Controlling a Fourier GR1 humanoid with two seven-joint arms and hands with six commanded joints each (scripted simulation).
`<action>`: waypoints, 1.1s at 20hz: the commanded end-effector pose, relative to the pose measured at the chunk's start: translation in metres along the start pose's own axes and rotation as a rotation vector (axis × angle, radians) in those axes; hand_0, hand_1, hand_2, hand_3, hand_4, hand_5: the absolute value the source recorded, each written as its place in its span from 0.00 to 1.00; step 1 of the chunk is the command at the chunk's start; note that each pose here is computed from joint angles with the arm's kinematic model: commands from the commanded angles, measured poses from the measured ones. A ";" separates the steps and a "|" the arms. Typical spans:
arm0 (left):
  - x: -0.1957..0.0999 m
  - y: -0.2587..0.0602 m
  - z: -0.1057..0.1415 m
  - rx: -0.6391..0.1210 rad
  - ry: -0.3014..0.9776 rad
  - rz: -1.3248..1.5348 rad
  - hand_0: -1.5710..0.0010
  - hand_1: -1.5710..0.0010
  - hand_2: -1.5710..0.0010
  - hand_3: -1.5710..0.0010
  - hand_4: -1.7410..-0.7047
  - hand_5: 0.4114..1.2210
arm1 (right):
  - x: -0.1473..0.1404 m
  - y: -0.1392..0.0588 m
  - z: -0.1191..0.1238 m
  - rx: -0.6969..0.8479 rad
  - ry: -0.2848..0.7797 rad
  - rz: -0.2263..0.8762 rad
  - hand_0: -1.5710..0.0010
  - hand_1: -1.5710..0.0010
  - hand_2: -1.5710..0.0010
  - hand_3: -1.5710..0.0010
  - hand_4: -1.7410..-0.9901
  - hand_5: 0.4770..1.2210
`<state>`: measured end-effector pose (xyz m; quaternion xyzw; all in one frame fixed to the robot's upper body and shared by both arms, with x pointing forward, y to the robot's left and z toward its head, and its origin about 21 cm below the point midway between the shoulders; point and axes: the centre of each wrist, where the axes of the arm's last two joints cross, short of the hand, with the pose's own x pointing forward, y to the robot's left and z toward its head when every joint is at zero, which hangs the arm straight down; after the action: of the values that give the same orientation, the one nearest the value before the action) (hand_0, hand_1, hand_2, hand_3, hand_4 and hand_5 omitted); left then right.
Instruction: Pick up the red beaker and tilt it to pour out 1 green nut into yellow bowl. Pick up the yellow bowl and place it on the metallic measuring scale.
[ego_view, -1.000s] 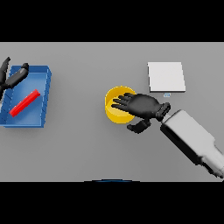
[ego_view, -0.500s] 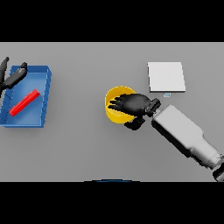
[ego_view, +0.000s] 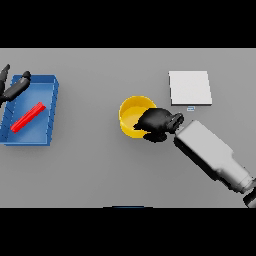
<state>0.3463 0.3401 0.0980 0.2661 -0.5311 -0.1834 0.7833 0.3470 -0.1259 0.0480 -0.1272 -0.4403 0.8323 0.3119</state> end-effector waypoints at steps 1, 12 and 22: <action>0.000 0.003 0.003 0.002 -0.001 0.004 1.00 1.00 1.00 1.00 0.98 0.35 | -0.002 0.002 0.002 -0.006 -0.013 -0.004 0.21 0.23 0.29 0.47 0.17 0.88; -0.001 -0.001 0.001 -0.006 0.011 -0.013 1.00 1.00 1.00 1.00 0.99 0.35 | -0.008 -0.012 0.017 -0.062 -0.004 -0.022 0.02 0.02 0.15 0.15 0.01 0.99; 0.001 0.003 0.001 0.001 0.002 -0.022 1.00 1.00 1.00 1.00 0.99 0.34 | -0.023 -0.046 0.060 -0.177 0.114 -0.034 0.00 0.00 0.05 0.26 0.00 1.00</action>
<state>0.3455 0.3415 0.1010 0.2729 -0.5275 -0.1915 0.7814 0.3543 -0.1603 0.1188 -0.1942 -0.4958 0.7760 0.3380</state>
